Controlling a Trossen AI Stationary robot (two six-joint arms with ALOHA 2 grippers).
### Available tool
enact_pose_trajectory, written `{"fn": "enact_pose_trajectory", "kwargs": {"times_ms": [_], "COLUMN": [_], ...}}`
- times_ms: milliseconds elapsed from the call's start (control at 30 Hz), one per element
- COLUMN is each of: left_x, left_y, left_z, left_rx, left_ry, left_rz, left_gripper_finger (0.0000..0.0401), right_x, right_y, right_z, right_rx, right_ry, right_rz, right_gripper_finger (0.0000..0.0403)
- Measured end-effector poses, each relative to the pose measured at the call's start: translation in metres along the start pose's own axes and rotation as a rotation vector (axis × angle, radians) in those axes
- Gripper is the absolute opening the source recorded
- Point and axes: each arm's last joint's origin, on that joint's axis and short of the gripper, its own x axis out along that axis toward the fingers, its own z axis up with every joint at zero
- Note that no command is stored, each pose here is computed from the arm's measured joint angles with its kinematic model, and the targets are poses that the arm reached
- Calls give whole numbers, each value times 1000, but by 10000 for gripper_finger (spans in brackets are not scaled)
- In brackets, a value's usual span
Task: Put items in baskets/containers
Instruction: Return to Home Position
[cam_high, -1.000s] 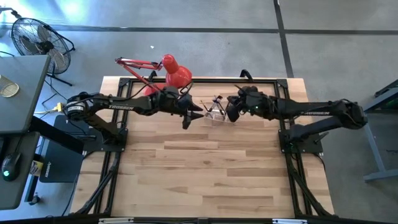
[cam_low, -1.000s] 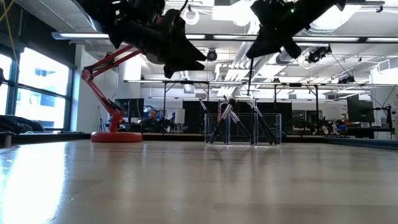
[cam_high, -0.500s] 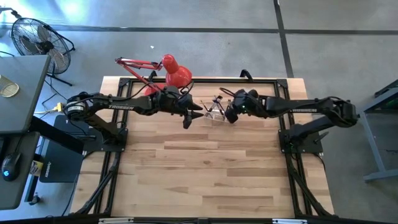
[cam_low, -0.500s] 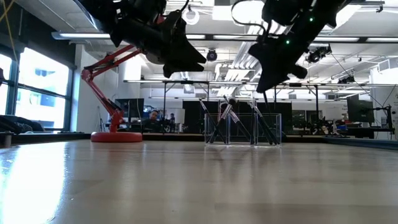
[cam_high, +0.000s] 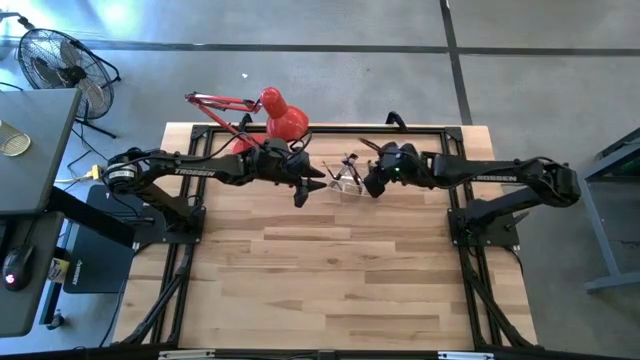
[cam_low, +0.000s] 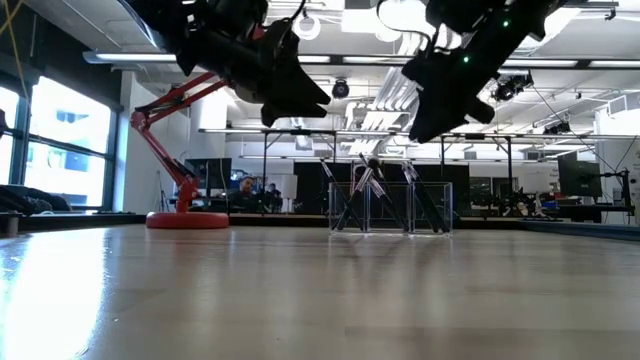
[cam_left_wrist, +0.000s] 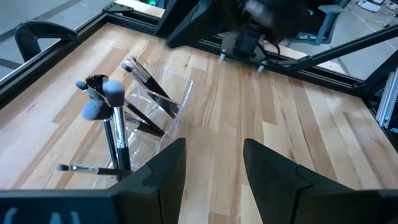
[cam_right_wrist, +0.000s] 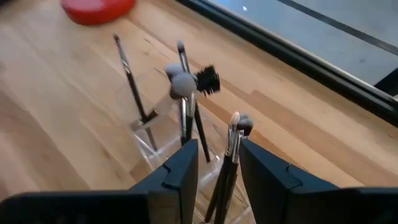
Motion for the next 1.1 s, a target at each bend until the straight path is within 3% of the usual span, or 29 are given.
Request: {"fn": "enact_pose_trajectory", "kwargs": {"times_ms": [267,400,500,700,900,1100], "left_x": [0,-14,-26,-57,-89,-115], "left_y": [2,-2,-4,-23,-46,-55], "left_z": [-5,-3,-8,-11,-39,-73], "left_rx": [32,57,36,73,120,114], "left_ry": [42,97,185,199,139,23], "left_rz": [53,32,43,86,135,85], "left_gripper_finger": [144,70,12,3,2,1], "right_x": [-28,-32,-30,-24,-24,-27], "right_y": [-6,-3,-1,6,19,25], "right_z": [9,9,8,6,3,1], "right_rx": [-15,-194,-201,-176,-199,-207], "right_ry": [-82,-60,-42,-25,-60,-92], "right_rz": [70,183,212,263,256,247], "right_gripper_finger": [113,108,87,9,18,5]}}
